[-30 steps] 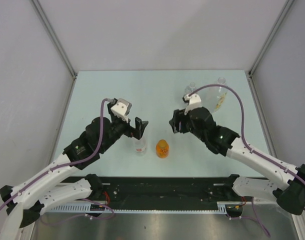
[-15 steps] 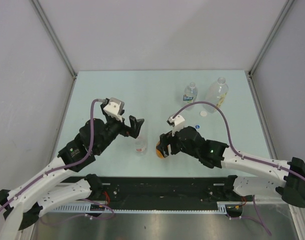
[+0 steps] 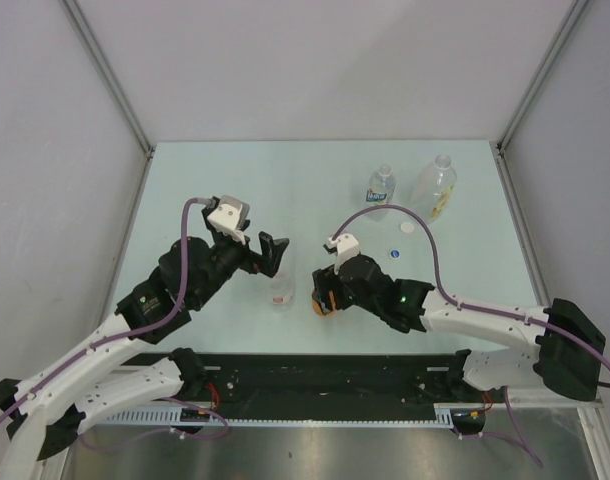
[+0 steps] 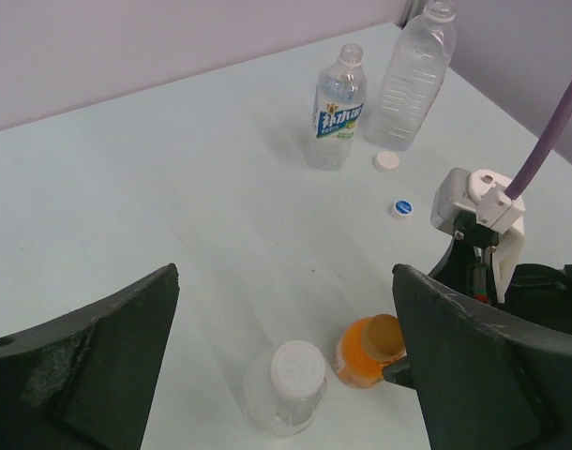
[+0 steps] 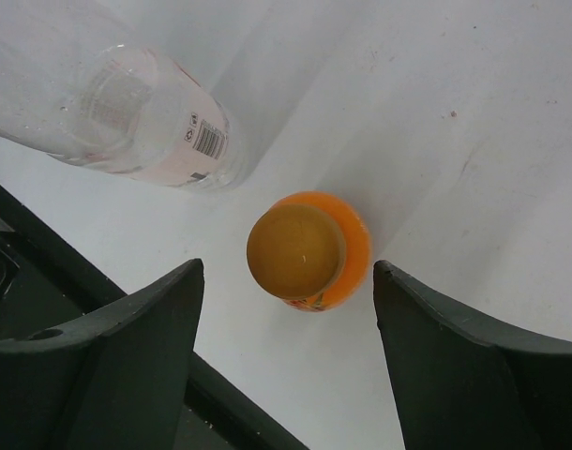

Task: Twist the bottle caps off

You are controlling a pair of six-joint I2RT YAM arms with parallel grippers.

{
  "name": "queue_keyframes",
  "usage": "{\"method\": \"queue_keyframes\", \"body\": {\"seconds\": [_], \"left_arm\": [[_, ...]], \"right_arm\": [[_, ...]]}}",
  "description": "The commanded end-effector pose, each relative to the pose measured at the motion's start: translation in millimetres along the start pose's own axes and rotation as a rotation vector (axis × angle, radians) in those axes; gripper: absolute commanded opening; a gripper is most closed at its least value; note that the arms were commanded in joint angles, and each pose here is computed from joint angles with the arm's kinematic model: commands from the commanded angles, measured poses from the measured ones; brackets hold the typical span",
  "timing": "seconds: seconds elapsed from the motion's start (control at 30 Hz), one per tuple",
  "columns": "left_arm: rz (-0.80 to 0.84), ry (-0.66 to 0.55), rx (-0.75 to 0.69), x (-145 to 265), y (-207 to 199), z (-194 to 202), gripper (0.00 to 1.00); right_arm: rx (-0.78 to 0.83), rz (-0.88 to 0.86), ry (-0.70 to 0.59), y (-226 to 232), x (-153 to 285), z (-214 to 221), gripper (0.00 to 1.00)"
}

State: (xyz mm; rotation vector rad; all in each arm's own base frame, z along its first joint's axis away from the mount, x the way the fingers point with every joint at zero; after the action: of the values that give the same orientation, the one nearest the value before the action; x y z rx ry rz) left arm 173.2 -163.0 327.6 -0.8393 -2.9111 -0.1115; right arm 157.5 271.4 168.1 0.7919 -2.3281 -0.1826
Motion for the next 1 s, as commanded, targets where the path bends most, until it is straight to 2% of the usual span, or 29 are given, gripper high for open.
{"method": "queue_keyframes", "body": {"seconds": [0.0, 0.2, 0.43, 0.6, 0.7, 0.8, 0.97], "left_arm": [[0.02, -0.029, 0.018, 3.3, -1.6, -7.8, 1.0], [0.023, -0.027, 0.017, 2.8, -2.1, -6.5, 1.0], [0.028, -0.017, 0.02, 1.3, -3.6, -2.6, 1.0], [0.032, -0.012, 0.02, 1.2, -4.3, -0.4, 1.0], [0.032, -0.009, 0.019, 0.9, -4.4, 0.1, 1.0], [0.031, -0.011, 0.019, 1.8, -3.7, -0.5, 1.0], [0.037, -0.018, 0.019, 3.0, -4.1, -3.5, 1.0]], "right_arm": [[-0.03, 0.015, -0.047, 2.2, -7.3, -10.0, 0.75], [-0.036, 0.031, -0.035, -1.0, -12.5, -7.6, 0.72], [-0.038, 0.025, -0.03, -0.9, -17.9, -7.0, 0.59], [-0.039, 0.015, -0.028, 1.0, -22.4, -5.9, 0.57], [-0.038, 0.011, -0.028, 1.6, -23.9, -5.6, 0.5], [-0.041, 0.02, -0.041, 1.2, -20.8, -8.0, 0.31], [-0.046, 0.029, -0.13, -1.4, 9.9, -30.3, 0.2]]}}
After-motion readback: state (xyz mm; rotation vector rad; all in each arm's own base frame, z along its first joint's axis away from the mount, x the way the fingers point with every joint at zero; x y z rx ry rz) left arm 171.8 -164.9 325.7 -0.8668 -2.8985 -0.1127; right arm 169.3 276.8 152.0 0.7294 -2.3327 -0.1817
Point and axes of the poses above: each gripper's point midway between its finger pads, its own x axis back along the fingers, its own y axis along the line the jaws close on, z = x × y, the point moved 6 cm from there along x, back along the fingers, and after that the axes turned 8 degrees about -x, right-handed, at the moved point
